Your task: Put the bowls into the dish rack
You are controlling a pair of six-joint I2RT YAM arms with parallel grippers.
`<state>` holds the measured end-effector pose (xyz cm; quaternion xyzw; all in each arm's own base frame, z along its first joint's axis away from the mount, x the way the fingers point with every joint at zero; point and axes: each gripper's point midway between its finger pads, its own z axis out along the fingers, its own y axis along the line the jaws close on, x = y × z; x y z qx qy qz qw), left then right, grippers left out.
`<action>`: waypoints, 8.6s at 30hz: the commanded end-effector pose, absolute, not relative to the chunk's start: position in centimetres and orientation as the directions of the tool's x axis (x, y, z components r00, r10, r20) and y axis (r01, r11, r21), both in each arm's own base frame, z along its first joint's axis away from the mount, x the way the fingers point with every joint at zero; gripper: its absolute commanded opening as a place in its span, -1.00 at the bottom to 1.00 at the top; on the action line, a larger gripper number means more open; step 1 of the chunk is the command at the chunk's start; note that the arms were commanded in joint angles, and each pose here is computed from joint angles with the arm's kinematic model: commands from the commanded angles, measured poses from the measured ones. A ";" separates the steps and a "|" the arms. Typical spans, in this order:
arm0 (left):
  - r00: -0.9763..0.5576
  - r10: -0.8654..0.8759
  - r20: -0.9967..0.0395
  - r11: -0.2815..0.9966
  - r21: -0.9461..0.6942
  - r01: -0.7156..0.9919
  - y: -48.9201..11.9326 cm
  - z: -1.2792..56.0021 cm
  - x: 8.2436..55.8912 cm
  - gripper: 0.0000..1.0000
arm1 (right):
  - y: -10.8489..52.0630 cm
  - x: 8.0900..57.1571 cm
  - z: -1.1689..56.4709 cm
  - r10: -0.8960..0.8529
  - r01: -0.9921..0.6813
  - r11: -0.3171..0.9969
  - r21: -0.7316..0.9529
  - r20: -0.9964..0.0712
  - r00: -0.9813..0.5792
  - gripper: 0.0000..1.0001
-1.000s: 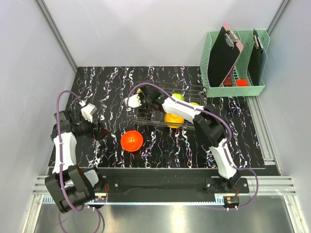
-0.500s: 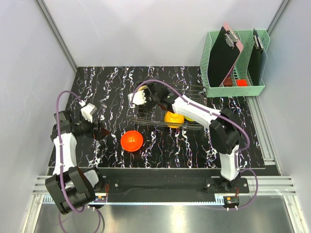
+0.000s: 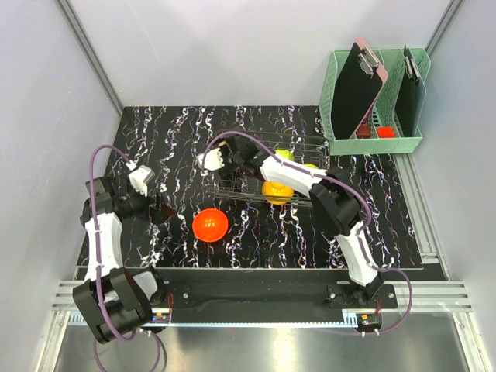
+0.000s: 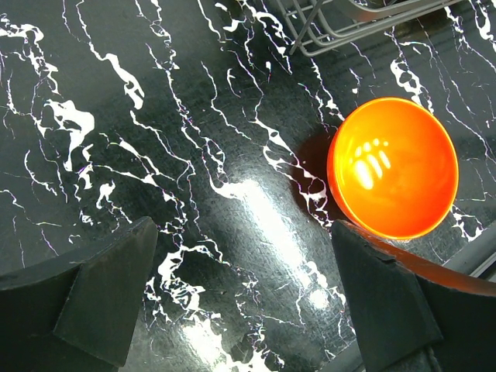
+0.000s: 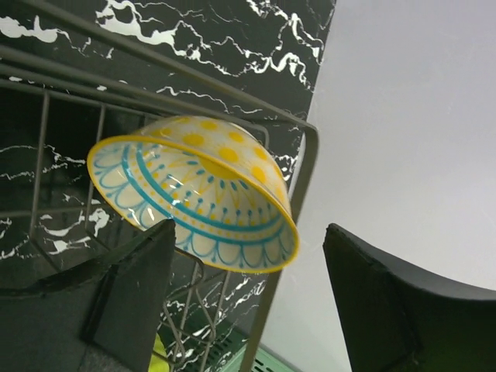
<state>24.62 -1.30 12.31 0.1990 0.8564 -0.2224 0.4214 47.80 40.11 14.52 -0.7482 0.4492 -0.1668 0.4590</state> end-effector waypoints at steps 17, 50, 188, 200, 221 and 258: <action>-0.520 0.177 -0.836 0.816 -0.171 0.552 -0.7 13.4 25.8 0.98 | 40.6 49.1 17.0 -0.791 -0.444 -0.174 -0.879 -0.144 0.595 -1.00; -0.480 0.166 -0.862 0.808 -0.160 0.566 -1.7 14.9 24.9 0.98 | 33.8 47.7 21.7 -0.930 -0.344 0.052 -0.937 -0.171 0.325 -1.00; -0.451 0.217 -0.866 0.790 -0.116 0.602 -2.2 15.2 23.7 0.98 | 31.0 43.7 20.1 -0.896 -0.371 0.418 -0.829 -0.444 -0.017 0.79; -0.518 0.307 -0.798 0.685 -0.192 0.703 -3.7 14.5 22.7 0.98 | 31.9 41.0 25.0 -0.828 -0.497 0.467 -0.731 -0.559 0.045 0.99; -0.656 0.584 -0.478 0.611 -0.274 0.743 -8.5 8.3 25.9 0.98 | 24.4 41.1 29.8 -0.756 -0.424 0.599 -0.679 -0.654 -0.022 0.99; -0.634 0.695 -0.338 0.557 -0.304 0.773 -11.4 4.8 23.2 -1.00 | 21.5 43.4 31.7 -0.709 -0.328 0.681 -0.654 -0.701 -0.076 0.99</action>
